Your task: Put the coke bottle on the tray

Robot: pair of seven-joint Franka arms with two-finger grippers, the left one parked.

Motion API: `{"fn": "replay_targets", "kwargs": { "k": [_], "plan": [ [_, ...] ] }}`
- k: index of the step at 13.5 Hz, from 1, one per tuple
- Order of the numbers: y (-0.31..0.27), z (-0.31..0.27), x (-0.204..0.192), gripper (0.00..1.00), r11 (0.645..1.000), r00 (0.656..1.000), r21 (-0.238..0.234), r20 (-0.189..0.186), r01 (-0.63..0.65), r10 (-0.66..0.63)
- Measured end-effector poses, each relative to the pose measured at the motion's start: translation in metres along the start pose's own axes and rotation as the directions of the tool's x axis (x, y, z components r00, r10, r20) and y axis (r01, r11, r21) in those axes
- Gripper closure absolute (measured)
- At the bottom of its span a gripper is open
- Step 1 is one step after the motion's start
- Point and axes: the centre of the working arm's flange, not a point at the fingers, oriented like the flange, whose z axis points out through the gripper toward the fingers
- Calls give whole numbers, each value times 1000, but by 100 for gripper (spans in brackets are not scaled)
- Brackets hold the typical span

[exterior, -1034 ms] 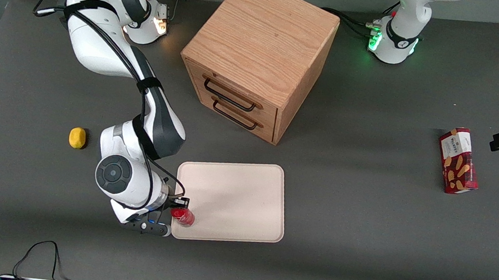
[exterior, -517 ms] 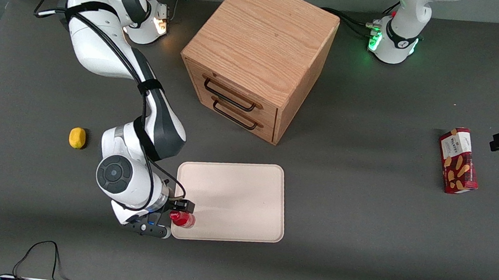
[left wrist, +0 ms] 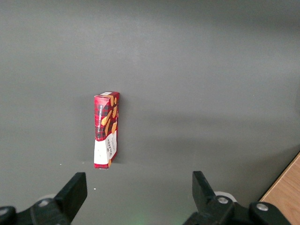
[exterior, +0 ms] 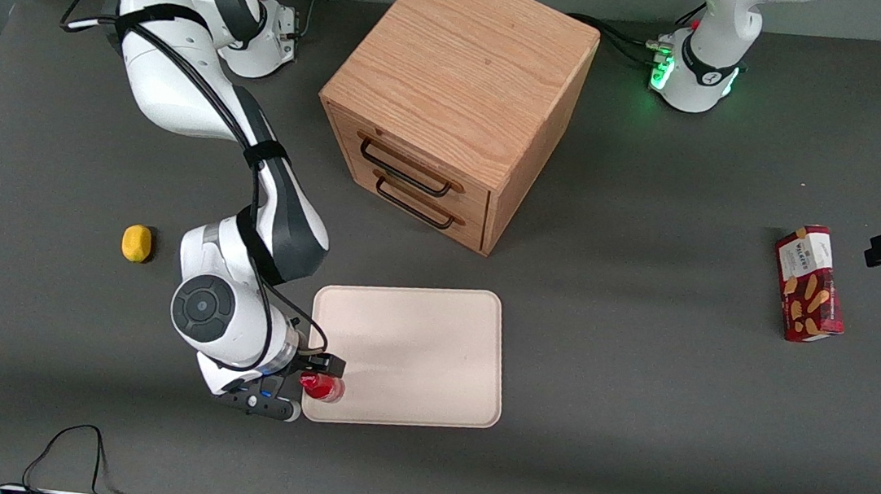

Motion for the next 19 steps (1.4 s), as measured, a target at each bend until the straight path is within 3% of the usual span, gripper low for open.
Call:
{"fn": "replay_targets", "kwargs": {
  "k": [3, 9, 14, 19],
  "plan": [
    [0, -6, 0, 0, 1000, 1000, -1, 1, 0, 0],
    [17, -81, -23, 0, 997, 992, -80, 122, -1, 11],
    [43, -115, -52, 0, 994, 987, -108, 157, -1, 18],
    [105, -158, -94, 0, 991, 981, -102, 180, 85, -66]
  ]
}}
